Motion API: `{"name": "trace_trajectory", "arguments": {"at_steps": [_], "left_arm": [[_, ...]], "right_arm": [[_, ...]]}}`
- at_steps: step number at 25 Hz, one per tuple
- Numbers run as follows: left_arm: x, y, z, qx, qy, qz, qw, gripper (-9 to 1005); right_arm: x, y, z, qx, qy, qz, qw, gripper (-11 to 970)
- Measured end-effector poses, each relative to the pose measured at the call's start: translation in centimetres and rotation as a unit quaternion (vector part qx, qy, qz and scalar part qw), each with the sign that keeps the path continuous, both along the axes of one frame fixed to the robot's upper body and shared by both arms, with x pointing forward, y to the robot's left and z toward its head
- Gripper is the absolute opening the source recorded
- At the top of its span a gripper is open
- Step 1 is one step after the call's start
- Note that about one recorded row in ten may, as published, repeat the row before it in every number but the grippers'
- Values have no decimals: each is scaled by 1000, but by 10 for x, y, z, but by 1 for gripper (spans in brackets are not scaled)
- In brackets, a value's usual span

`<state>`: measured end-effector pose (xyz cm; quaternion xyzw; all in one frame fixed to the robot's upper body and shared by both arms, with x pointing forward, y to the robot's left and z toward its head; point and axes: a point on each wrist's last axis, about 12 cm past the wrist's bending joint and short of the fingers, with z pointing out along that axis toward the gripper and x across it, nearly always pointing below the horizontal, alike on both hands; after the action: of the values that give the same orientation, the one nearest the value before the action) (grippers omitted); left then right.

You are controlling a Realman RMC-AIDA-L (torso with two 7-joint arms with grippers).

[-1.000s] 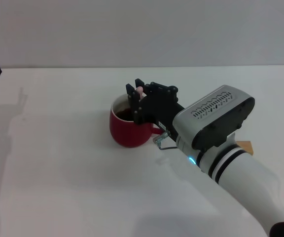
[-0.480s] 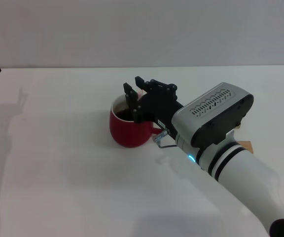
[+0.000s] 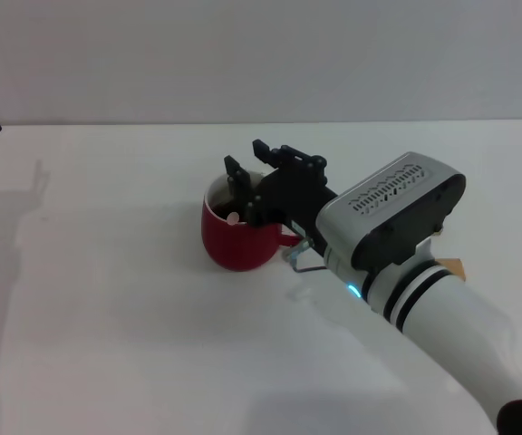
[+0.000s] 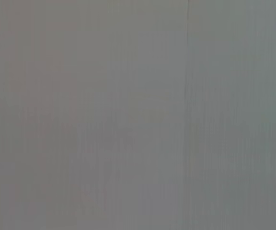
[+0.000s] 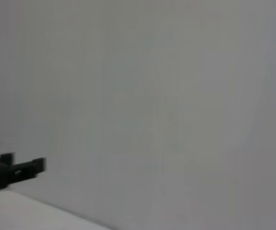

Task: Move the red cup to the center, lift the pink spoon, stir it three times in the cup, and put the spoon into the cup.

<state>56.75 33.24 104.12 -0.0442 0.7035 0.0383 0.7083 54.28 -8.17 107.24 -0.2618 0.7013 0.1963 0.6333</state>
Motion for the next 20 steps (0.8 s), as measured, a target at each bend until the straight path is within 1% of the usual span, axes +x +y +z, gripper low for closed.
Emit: {"name": "trace_trajectory", "arguments": {"at_steps": [1,2,3,6,8,10,14,16,18,20], "left_arm": [[0,0,0,0,0,0,1000,834],[0,0,0,0,0,0,1000,834],[0,0,0,0,0,0,1000,834],[-2,1,-2,-1,3,2,1000,834],[-2,1,-2,-1,3,2,1000,834],[-2,1,-2,-1,3,2,1000,834],[-3,1,-2,-2,4,2,1000,834],[-3,1,-3,-7,3,3,1000,834],[-4,2,-2,-11,2,4,1000,834],[-4,3,-2,-12,1,5,1000,834]], "right_arm": [[2,-3,1,1,-3,-6,1000,390],[8,-11,3,1,-8,-26,1000,387],[8,-11,3,1,-8,-26,1000,384],[13,-29,5,-4,-18,-66,998,381],[12,-41,7,-8,-27,-93,995,382],[8,-54,7,-10,-30,-120,992,382],[-1,-87,8,-1,-32,-187,982,382],[-7,-109,7,3,-33,-225,974,382],[-17,-135,6,2,-40,-270,962,381],[-27,-155,4,-2,-46,-304,952,381]]}}
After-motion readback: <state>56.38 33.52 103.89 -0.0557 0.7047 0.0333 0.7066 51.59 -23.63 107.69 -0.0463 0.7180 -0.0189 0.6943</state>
